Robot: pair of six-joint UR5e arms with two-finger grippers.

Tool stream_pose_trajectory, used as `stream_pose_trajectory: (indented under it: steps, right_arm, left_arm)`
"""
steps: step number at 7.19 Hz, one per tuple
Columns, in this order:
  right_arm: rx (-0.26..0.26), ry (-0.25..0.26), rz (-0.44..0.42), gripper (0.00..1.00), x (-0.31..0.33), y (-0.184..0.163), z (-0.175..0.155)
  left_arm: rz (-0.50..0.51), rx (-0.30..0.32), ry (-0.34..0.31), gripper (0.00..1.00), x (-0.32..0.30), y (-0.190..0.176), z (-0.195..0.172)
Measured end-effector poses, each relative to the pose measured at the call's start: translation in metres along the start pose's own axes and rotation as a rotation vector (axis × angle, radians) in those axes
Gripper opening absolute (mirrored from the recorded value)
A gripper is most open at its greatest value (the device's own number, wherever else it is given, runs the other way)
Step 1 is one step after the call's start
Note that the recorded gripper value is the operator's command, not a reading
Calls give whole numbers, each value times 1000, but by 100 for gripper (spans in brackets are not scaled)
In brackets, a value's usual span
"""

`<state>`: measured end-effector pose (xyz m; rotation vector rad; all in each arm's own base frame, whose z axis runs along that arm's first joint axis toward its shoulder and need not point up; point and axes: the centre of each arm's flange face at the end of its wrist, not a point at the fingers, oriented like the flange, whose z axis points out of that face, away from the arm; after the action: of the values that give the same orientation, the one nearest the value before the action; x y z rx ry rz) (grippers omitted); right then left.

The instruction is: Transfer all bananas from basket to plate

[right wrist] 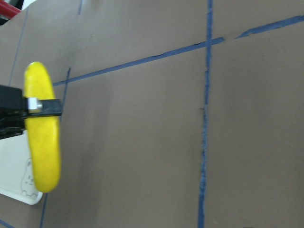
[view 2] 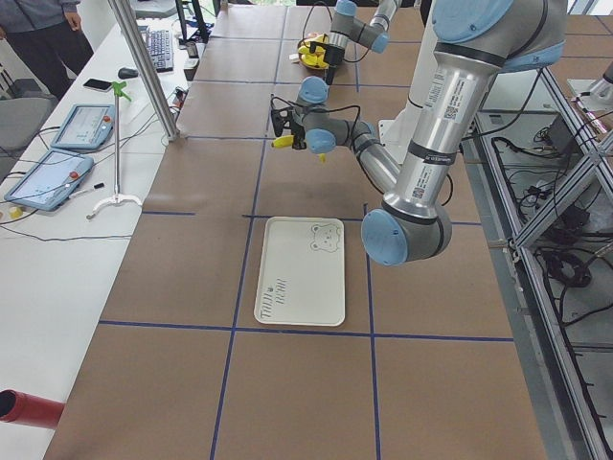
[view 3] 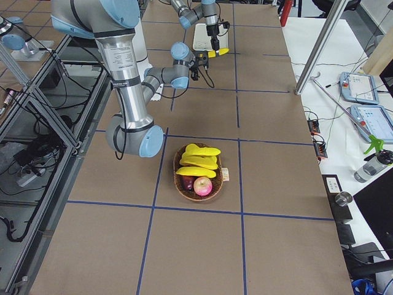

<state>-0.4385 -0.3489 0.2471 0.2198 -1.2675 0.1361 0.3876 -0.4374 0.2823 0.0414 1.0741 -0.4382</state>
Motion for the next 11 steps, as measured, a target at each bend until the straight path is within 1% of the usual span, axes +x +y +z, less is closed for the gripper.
stream_pose_trajectory:
  steps: [1, 2, 3, 4, 5, 6, 7, 8, 9, 11]
  right_arm:
    - [-19, 102, 20, 100, 17, -23, -8]
    - [-44, 198, 14, 100, 34, -43, -17]
    - [-80, 283, -14, 100, 50, -60, -29]
    - [-115, 343, -52, 100, 66, -72, -47]
    - [-145, 383, -100, 100, 89, -81, -68]
    - [-177, 406, -150, 100, 120, -91, -91]
    - [-208, 414, -190, 100, 151, -102, -114]
    - [-228, 419, -223, 100, 180, -111, -136]
    - [-238, 428, -245, 100, 205, -115, -152]
    - [-242, 441, -260, 100, 227, -117, -167]
  left_arm:
    - [-53, 23, -127, 3, -19, -13, -9]
    - [-75, 35, -238, 4, -41, -23, -14]
    - [-52, 34, -320, 4, -71, -31, -16]
    - [-3, 30, -379, 4, -106, -42, -22]
    - [67, 26, -424, 4, -142, -62, -33]
    - [132, 4, -444, 4, -172, -88, -49]
    - [163, -48, -441, 4, -200, -112, -62]
    - [167, -91, -427, 4, -229, -133, -67]
    - [155, -97, -406, 4, -259, -148, -61]
    - [86, -55, -346, 5, -321, -165, -33]
